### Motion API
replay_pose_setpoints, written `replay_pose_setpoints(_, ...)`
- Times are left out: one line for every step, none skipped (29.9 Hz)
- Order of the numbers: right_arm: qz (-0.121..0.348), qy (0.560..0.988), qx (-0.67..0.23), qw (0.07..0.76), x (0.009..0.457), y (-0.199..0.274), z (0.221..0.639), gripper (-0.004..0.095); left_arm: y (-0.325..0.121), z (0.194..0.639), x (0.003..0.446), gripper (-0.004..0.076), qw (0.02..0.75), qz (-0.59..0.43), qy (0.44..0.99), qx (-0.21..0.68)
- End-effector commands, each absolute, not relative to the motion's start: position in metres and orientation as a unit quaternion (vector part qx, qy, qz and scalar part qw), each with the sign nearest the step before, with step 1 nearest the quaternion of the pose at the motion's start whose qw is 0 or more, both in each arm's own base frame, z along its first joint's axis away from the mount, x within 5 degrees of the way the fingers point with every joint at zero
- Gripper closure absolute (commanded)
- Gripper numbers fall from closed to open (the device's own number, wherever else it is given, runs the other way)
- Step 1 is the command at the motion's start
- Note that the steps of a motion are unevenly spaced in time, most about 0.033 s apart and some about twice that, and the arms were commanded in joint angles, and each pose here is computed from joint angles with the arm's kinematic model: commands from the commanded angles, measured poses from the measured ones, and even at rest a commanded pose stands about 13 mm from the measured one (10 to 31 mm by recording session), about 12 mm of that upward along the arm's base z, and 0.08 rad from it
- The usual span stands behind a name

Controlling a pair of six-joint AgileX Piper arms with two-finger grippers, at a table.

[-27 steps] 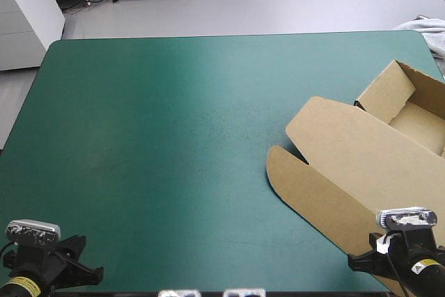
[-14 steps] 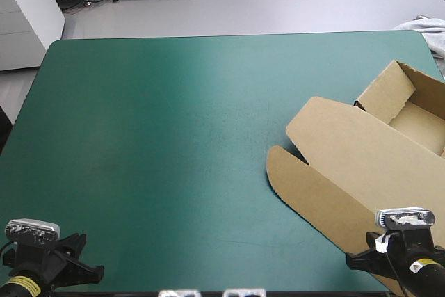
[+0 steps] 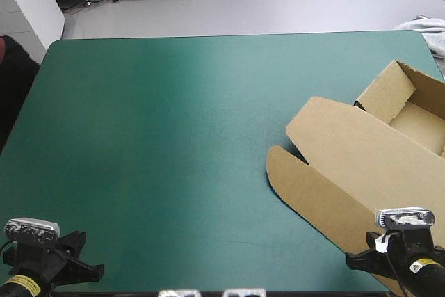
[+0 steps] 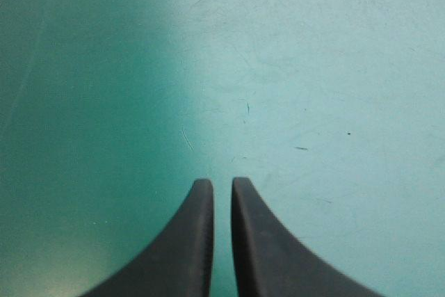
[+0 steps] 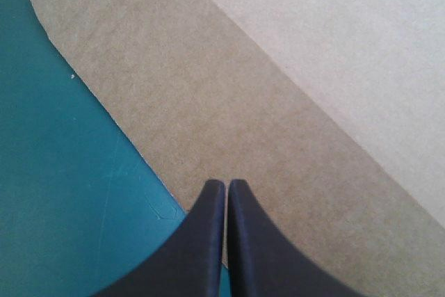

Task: Fold the box

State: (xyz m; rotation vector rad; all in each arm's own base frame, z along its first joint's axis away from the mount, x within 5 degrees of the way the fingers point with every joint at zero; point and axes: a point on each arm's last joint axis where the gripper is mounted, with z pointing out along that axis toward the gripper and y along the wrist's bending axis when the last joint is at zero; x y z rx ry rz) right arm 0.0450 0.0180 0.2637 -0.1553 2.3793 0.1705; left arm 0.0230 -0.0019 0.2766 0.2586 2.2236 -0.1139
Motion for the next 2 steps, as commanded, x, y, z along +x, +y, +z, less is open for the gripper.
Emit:
replay_pose_setpoints(0.069, 0.914, -0.06, 0.396, 0.0493, 0.0184, 0.273, 0.091, -0.0035, 0.2875, 0.0265, 0.0664, 0.463, -0.054, 0.879, 0.103)
replay_pose_setpoints(0.069, 0.914, -0.06, 0.396, 0.0493, 0.0184, 0.273, 0.091, -0.0035, 0.2875, 0.0265, 0.0664, 0.463, -0.054, 0.879, 0.103)
